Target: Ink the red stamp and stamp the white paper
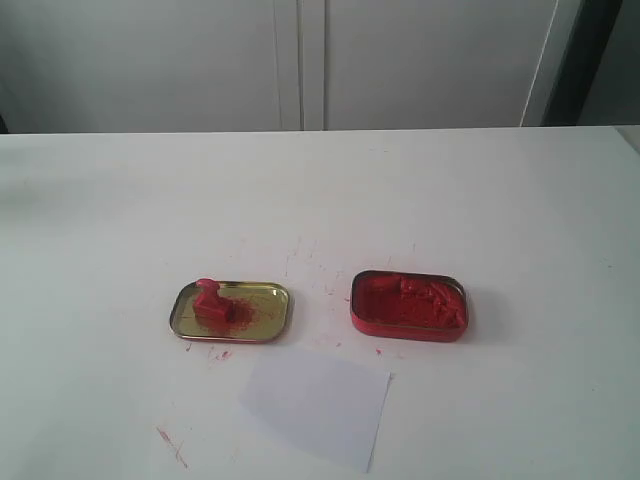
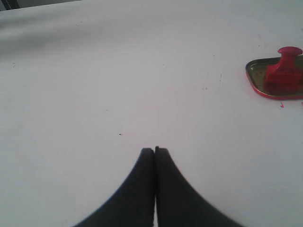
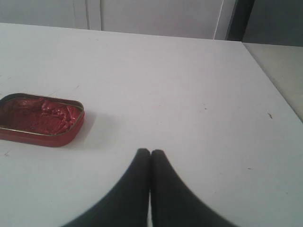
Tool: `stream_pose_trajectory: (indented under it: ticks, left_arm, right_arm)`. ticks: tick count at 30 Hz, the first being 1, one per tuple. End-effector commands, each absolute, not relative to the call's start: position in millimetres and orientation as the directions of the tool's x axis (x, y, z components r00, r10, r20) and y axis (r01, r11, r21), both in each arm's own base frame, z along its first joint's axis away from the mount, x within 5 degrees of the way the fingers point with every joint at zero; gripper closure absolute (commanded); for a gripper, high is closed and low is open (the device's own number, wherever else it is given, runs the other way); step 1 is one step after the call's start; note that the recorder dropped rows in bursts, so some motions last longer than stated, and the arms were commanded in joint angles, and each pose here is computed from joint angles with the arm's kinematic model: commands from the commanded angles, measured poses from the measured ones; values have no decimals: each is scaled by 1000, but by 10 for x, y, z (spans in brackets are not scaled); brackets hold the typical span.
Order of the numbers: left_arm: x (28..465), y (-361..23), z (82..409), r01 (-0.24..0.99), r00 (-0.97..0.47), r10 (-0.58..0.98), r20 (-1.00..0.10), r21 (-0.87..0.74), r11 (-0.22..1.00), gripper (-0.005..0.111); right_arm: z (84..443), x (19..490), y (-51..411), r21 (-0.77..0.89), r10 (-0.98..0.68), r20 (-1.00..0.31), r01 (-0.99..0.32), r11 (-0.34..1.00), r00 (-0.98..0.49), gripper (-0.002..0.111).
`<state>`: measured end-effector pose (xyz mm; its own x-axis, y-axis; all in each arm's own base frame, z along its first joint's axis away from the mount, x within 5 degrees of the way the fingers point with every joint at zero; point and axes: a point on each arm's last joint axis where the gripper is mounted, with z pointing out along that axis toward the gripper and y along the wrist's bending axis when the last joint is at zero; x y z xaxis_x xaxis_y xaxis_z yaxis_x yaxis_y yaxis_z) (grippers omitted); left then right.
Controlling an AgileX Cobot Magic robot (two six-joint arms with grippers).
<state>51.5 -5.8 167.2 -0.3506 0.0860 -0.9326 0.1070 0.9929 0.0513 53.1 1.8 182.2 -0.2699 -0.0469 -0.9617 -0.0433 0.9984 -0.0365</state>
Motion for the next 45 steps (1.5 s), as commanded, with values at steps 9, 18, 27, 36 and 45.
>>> stream_pose_trajectory:
  ticks: [9, 18, 27, 36, 45]
  left_arm:
    - [554, -49, 1798, 84, -202, 69, -977, 53, 995, 107]
    - [574, -29, 2022, 47, 43, 54, -998, 56, 997, 107]
    - [563, -17, 2140, 27, 171, 48, -984, 54, 998, 107]
    - [531, -30, 2281, 39, 100, 133, -986, 137, 990, 107]
    - [500, -55, 2718, 97, -83, 181, -980, 173, 980, 107]
  right_arm:
    - [1818, 534, 17, -45, -55, -965, -44, 998, -256, 108]
    - [1818, 534, 17, -45, -55, -965, -44, 998, -256, 108]
    - [1818, 534, 17, -45, -55, -965, -44, 998, -256, 108]
    - [1818, 534, 17, -45, -55, -965, -44, 998, -256, 108]
    - [1818, 534, 17, -45, -55, -965, -44, 998, -256, 108]
